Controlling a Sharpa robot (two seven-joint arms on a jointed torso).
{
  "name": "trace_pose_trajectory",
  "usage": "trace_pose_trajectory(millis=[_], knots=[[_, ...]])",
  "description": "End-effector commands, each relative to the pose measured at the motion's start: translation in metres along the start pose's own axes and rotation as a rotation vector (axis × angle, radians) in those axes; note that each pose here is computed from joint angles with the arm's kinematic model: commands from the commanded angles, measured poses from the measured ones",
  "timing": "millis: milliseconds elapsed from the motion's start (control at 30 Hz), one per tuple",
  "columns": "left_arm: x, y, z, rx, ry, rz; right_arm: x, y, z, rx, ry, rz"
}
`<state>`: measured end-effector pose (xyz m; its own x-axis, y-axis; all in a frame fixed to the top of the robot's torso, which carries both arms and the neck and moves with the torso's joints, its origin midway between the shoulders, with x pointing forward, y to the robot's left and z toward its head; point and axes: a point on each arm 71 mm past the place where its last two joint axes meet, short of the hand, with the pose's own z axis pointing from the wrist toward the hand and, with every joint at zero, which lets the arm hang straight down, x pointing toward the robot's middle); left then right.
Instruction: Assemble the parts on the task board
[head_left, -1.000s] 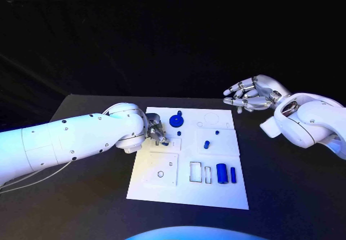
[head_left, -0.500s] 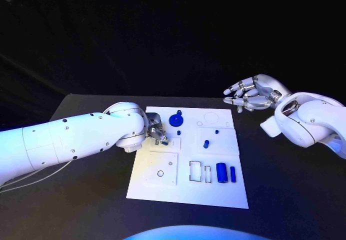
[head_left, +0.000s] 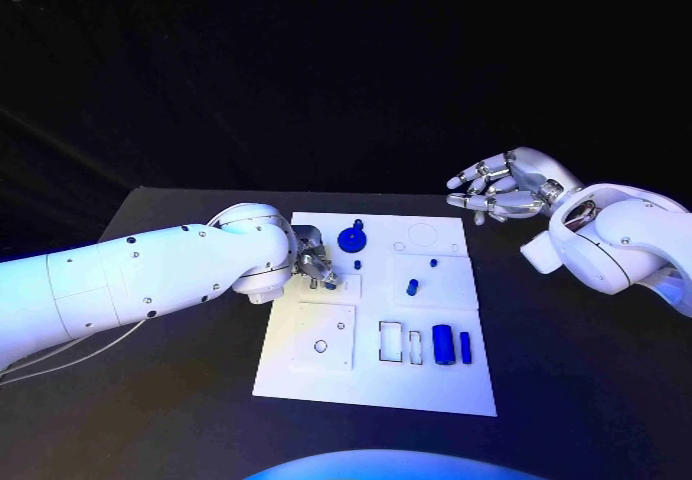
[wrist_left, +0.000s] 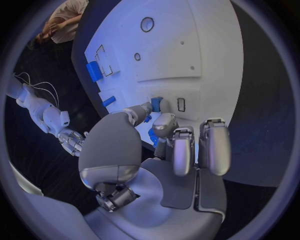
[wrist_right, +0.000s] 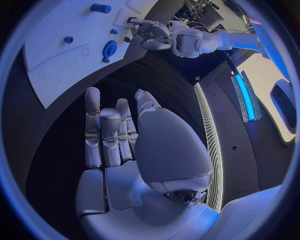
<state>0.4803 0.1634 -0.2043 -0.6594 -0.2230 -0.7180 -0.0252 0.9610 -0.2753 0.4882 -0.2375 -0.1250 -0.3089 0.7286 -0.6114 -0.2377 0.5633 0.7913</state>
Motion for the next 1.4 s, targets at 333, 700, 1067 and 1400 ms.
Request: trace_pose_trajectory(millis=[333,700,1067,1400], knots=[[0.0018,0.0004,0.0015,-0.032,0.024,0.017,0.0015,0.0011,-0.0005,-0.009,0.011,-0.009],[0.0007,0.0014,0.0026,-0.037,0.018,0.012,0.0014,0.0011,-0.0008,-0.009,0.01,-0.009],[-0.0001,0.0042,0.0025,-0.042,0.02,0.015,0.001,0.001,-0.0015,-0.01,0.008,-0.01],[-0.0007,0.0039,0.0016,-0.039,0.016,0.003,0.0006,0.0008,-0.0015,-0.01,0.007,-0.011]])
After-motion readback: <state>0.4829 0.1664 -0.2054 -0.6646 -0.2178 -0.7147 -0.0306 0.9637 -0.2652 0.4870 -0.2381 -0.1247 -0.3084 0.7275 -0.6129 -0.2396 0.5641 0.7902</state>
